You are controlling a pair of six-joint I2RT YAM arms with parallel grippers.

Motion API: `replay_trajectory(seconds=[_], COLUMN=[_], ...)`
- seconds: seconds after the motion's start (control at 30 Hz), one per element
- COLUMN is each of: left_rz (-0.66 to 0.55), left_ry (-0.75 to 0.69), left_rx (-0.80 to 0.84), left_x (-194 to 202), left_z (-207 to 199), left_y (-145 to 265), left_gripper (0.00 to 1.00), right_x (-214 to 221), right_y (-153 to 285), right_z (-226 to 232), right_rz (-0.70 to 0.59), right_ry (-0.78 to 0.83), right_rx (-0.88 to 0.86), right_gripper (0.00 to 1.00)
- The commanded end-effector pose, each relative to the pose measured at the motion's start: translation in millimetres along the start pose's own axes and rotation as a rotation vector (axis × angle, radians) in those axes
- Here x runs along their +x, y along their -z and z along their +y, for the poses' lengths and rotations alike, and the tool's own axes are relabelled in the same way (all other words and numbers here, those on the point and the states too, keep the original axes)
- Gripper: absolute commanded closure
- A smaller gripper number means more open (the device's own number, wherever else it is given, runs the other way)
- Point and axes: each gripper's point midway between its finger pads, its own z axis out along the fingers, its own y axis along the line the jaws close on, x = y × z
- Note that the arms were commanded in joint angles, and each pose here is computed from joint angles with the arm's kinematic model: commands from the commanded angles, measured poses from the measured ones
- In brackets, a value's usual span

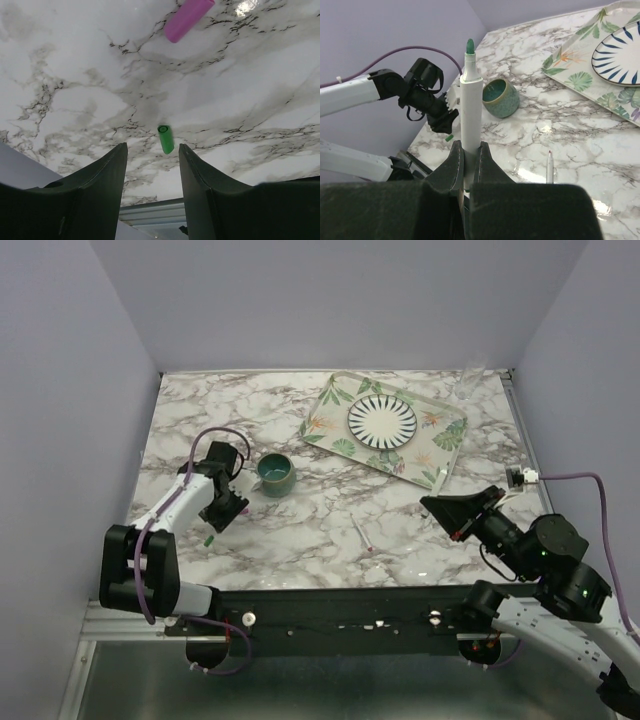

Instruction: Insert the pens into the pen caps

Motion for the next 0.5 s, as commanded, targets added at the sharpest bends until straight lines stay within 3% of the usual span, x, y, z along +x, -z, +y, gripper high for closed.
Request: replay_trajectory(seconds=[0.0,0.17,0.47], left_rz=[0.024,0.090,0.099], left_ry=[-0.033,-0.013,0.004], left_rx=[0.076,0.015,-0.014], left_x=[8,23,34], left_z=[-15,-7,-6], left_y=[-10,-17,-31], left_gripper=[0.46,0.45,0.43], right_x=[0,-2,-24], right_y=[2,4,21], right_z=[1,2,10], right_rz=[0.011,0.003,-0.066], right_ry=[0.020,0.022,0.018], right_rx=[-0.003,-0.012,-0.046], right_gripper=[0.99,0.99,0.99])
